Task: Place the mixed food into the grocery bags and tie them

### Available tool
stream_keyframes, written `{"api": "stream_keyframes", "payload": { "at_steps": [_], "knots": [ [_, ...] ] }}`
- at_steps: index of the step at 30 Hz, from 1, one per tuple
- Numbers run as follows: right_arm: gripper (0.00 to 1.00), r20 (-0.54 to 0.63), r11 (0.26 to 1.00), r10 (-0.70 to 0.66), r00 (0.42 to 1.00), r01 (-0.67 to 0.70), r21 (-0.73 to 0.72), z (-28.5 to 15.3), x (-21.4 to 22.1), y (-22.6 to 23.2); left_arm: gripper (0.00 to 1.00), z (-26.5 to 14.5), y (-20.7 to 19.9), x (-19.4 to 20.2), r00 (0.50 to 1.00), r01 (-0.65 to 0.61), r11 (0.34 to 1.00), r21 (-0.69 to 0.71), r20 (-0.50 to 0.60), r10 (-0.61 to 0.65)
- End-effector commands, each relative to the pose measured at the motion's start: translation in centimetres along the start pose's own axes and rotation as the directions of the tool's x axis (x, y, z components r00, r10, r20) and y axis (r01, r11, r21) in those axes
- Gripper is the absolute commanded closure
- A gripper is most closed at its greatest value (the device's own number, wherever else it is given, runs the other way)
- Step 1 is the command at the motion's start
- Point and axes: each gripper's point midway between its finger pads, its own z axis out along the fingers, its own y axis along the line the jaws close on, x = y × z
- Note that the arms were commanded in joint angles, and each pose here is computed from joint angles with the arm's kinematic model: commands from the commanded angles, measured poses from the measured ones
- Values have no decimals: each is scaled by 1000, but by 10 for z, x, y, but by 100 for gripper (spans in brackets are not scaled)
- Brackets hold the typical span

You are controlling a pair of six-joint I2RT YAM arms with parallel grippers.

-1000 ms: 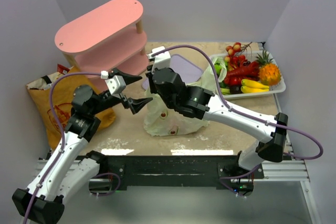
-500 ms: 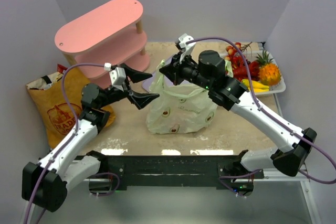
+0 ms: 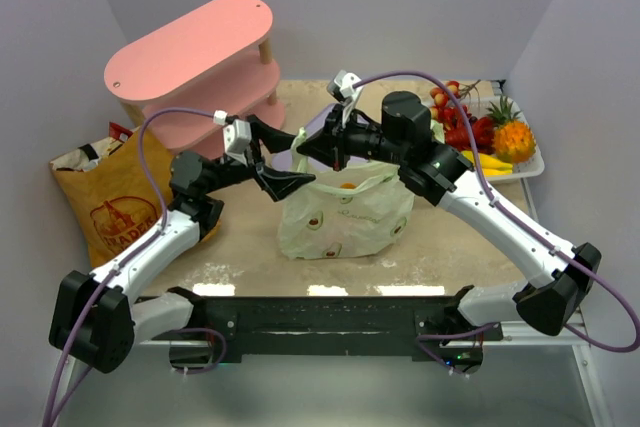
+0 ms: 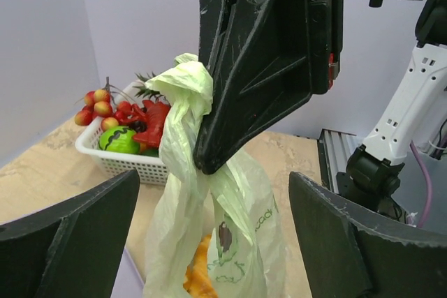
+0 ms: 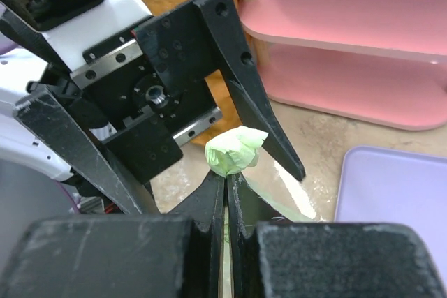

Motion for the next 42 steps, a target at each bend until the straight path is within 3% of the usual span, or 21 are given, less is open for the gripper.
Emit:
{"api": "stream_keyframes", "payload": {
  "at_steps": [1,3,6,7,9,10,13,16,20,23,33,42],
  "knots": [
    [100,44,999,-12,999,14,-45,2,-13,7,14,13,-8,-1,999,-17,999,46,30,15],
    [100,46,999,-8,999,10,-39,2,-13,6,21,16,-11,8,1000,3,999,54,18,-4],
    [100,41,1000,3,999,-3,-6,1,-14,1,50,17,-10,15,1000,26,999,35,12,-27],
    [89,30,1000,9,1000,-9,6,-1,-14,1,75,16,-10,14,999,34,999,23,11,-34],
    [67,34,998,7,999,-9,61,-9,-18,-5,97,15,5,15,998,64,995,-75,-11,-65],
    [40,24,994,17,1000,-19,108,-16,-19,-12,100,12,7,8,998,63,991,-116,-10,-65],
    [7,38,948,41,998,-51,313,-44,-30,-54,100,6,20,6,993,61,972,-229,-80,-81],
    [1,29,889,79,996,-84,450,-70,-27,-109,100,5,21,14,979,53,972,-229,-178,-96],
    [1,35,798,141,989,-134,588,-104,-14,-168,100,-1,19,29,965,37,976,-214,-244,-90],
    [1,142,749,215,966,-257,611,-133,-10,-190,100,-5,22,34,967,13,972,-235,-244,-72],
    [1,378,557,257,889,-456,694,-193,-15,-181,100,-12,20,40,966,-29,973,-229,-258,-32],
    [3,490,600,425,761,-643,476,-161,8,-167,100,-14,13,38,969,-38,977,-210,-247,-15]
  ]
}}
